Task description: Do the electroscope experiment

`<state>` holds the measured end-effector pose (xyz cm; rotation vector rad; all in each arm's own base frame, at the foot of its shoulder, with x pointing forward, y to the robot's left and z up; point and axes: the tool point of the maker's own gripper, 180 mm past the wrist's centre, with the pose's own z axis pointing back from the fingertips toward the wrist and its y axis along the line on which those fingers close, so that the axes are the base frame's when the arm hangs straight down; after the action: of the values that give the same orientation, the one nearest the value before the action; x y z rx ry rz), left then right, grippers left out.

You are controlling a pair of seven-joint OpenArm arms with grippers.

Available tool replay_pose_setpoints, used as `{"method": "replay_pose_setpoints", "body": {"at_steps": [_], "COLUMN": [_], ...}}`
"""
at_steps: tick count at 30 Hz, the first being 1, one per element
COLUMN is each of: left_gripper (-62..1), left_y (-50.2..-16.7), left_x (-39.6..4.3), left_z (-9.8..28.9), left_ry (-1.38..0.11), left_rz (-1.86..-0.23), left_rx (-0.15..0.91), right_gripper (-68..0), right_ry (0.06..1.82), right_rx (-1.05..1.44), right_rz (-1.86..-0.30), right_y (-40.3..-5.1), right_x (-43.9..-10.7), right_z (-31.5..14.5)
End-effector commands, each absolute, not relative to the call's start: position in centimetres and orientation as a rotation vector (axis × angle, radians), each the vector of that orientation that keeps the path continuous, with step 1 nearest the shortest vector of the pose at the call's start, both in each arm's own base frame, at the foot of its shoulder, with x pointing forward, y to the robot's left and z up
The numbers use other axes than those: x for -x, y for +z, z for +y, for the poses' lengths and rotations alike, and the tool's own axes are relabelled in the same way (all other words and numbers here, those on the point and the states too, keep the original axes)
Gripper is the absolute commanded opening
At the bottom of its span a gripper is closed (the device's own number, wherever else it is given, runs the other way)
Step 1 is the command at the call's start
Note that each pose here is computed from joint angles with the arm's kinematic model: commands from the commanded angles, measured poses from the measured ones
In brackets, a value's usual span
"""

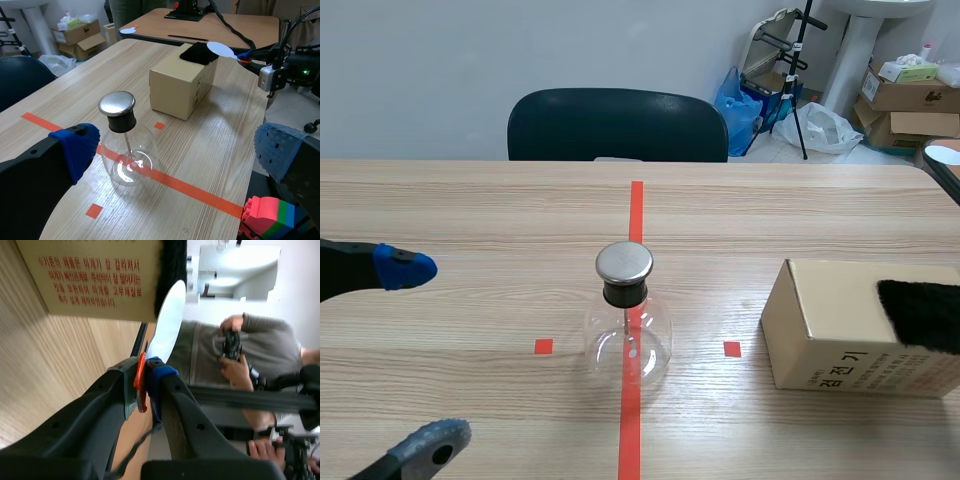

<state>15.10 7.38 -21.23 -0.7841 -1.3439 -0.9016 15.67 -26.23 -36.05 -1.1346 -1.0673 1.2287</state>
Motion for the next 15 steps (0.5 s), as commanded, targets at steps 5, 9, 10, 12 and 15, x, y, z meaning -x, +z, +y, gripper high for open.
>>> {"method": "replay_pose_setpoints", "body": {"at_steps": [5,9,10,12,15], "left_gripper": [1.4,1.4,1.4,1.4,1.4], "left_y": [-20.5,-20.5,-20.5,-20.5,-20.5], "left_x": [-15.1,-15.0,-15.0,-15.0,-15.1], "left_z": [7.2,7.2,7.2,7.2,7.2], "left_ry": [-0.894,-0.897,-0.897,-0.897,-0.897], "left_rz": [-1.368,-1.366,-1.366,-1.366,-1.366], "left_rx": [0.799,0.798,0.798,0.798,0.798], "right_gripper": [-66.6,-66.6,-66.6,-66.6,-66.6], "right_ry": [1.349,1.349,1.349,1.345,1.340], "right_rx": [1.075,1.077,1.077,1.078,1.086], "right_rz": [-1.170,-1.167,-1.167,-1.167,-1.167], "right_y": [-35.7,-35.7,-35.7,-35.7,-35.6], "right_x": [-15.9,-15.9,-15.9,-15.9,-16.0], "right_z": [-23.9,-23.9,-23.9,-23.9,-24.0]}}
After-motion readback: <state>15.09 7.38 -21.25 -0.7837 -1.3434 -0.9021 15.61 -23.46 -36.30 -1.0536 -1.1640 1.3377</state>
